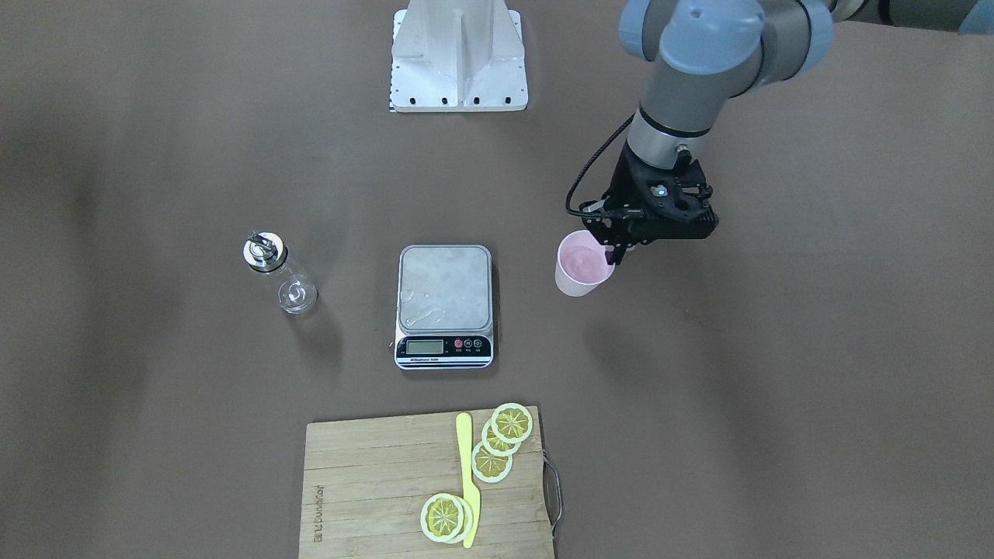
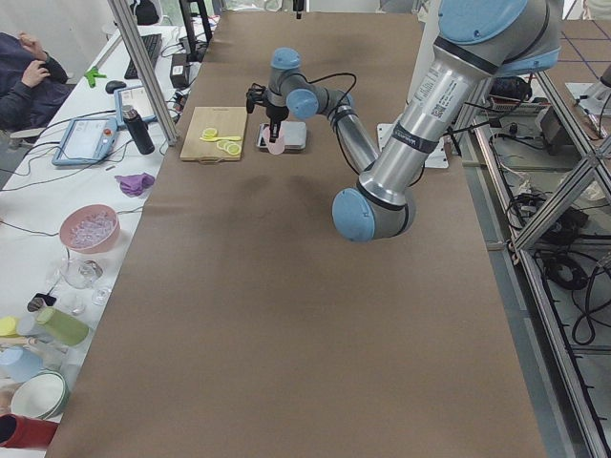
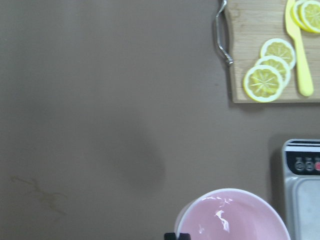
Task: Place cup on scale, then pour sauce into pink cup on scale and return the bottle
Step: 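Carry the pink cup with the left gripper onto the scale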
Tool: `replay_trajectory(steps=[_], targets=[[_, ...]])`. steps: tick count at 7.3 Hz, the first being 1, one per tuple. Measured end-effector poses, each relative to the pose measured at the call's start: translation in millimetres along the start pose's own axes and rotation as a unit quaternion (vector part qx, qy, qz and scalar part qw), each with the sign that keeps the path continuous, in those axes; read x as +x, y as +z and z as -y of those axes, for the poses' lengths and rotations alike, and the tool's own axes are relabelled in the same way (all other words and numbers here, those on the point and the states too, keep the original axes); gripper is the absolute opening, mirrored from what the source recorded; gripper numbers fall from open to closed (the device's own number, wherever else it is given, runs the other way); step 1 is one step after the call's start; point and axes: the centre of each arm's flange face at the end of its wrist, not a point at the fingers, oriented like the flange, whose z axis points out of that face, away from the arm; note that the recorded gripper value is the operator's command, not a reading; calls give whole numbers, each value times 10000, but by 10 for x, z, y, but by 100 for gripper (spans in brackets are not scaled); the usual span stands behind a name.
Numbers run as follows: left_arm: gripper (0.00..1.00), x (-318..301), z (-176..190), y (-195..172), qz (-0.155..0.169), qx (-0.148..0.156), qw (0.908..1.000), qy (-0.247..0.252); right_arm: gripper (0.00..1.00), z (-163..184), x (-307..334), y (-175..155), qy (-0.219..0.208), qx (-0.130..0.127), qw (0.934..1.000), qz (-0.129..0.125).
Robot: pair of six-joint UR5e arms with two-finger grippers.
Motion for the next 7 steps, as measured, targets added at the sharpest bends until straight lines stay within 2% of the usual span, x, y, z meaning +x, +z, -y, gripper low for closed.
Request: replay_trajectory(steps=[5,7], targets=[[0,1336,-209,441,130,77,9998,-164,100,5,-14,5,-16,0,10000,10],[0,1526,-278,528,175,86,9997,-113,100,5,-17,8,-19,-4,10000,11]])
